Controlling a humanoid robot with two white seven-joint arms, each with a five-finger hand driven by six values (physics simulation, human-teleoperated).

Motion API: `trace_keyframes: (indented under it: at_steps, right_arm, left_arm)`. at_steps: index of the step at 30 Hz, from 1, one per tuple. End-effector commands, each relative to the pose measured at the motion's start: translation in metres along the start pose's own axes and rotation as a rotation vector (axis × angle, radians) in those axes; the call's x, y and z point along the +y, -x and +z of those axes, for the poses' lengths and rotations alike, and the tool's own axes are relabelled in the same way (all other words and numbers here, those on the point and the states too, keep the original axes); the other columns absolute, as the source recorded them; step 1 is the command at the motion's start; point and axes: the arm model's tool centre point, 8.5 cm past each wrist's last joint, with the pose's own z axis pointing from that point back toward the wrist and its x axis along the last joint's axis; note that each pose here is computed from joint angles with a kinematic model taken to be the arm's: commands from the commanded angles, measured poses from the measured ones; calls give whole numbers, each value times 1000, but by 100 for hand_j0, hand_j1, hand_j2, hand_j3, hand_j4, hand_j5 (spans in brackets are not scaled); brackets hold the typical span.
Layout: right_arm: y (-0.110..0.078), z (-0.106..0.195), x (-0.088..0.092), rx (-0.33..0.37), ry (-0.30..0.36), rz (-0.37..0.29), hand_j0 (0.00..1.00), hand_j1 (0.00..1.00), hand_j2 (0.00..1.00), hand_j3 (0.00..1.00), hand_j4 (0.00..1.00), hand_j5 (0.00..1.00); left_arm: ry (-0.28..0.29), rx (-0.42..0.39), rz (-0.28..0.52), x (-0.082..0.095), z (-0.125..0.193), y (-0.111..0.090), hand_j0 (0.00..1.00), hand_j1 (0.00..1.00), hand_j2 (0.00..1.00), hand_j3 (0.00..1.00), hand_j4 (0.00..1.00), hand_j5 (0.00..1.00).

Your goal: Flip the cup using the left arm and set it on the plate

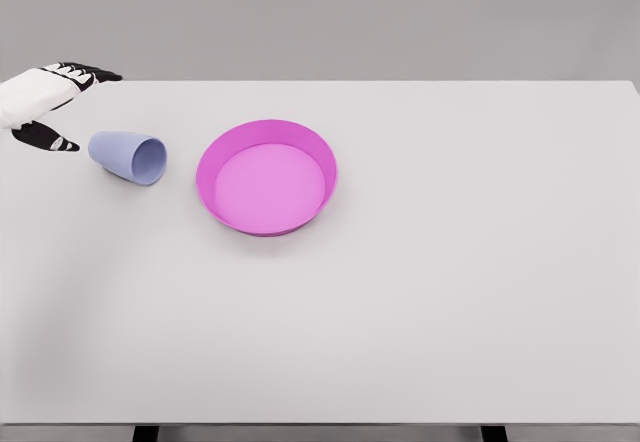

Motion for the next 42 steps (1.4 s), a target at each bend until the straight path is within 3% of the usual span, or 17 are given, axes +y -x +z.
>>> trace_keyframes:
  at_steps: [1,24,29,33,42]
  right_arm:
    - [0,0,0,0,-1,0,100,100,100,100,100,100]
    - [1,0,0,1,-1,-1,100,100,100,100,100,100]
    - [1,0,0,1,-1,-1,100,100,100,100,100,100]
    - [1,0,0,1,-1,-1,100,100,100,100,100,100]
    - [1,0,0,1,-1,-1,100,100,100,100,100,100]
  left_arm:
    - [-5,1,5,1,1,1,100,100,100,100,100,100]
    - [-2,-2,0,1,5,0,100,100,100,100,100,100]
    - [43,0,10,-18,4,-1,100,100,100,100,100,100]
    - [174,-10,10,-29,1,-4,100,100,100,100,100,100]
    - [178,-33,16,-33,-9,-13,100,100,100,100,100,100]
